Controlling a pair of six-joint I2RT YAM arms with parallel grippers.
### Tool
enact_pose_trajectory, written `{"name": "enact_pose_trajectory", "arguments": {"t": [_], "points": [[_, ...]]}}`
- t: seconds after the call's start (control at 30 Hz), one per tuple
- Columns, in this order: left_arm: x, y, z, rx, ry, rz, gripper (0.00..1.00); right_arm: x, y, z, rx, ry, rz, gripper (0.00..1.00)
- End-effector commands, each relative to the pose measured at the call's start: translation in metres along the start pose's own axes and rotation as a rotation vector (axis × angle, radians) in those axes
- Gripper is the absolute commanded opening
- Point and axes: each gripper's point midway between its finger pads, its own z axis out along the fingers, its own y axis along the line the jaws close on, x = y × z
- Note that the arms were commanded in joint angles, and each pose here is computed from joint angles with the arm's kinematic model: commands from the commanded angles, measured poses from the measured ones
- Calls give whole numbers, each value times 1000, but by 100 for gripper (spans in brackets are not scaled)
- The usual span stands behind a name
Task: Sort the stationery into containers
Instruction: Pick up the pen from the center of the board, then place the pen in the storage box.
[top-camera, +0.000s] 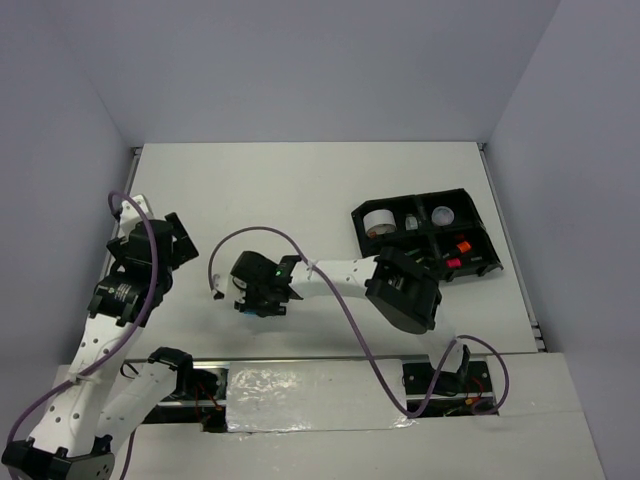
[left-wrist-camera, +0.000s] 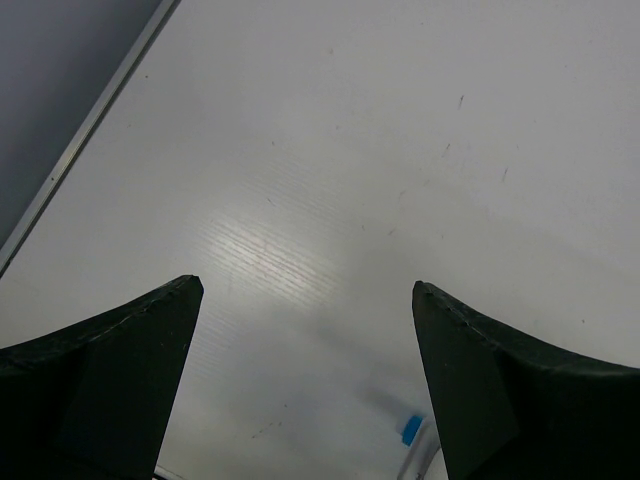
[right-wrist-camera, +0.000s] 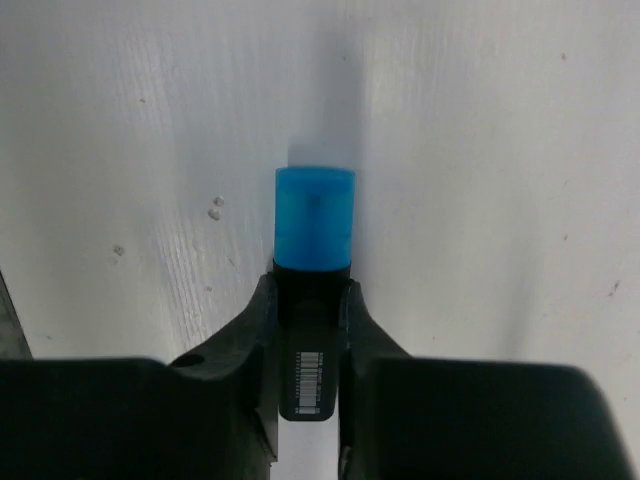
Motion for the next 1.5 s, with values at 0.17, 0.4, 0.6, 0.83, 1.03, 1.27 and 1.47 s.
{"name": "enact_pose_trajectory", "arguments": {"t": [0.17,0.4,0.6,0.83,1.03,1.27,1.47], "points": [[-7,-5,-1,36,-29,4,99,-11,-58,-76,213,-284,224,0],[1,-21,5,101,17,49,99,149,-195,-251,932,-601,1250,7],[4,-25,7,116,33,60,99,304,-208,-345,1181,-653,1665,9],[5,-27,8,124,40,67,99,386,-187,-376,1340,-559,1810,12],[7,-28,9,125,46,70,99,394,-170,-366,1344,-564,1821,29],[6,-28,9,129,43,74,99,374,-177,-372,1255,-592,1769,100],[-20,-13,-3,60,-23,95,99,284,-157,-417,1140,-732,1466,100]]}}
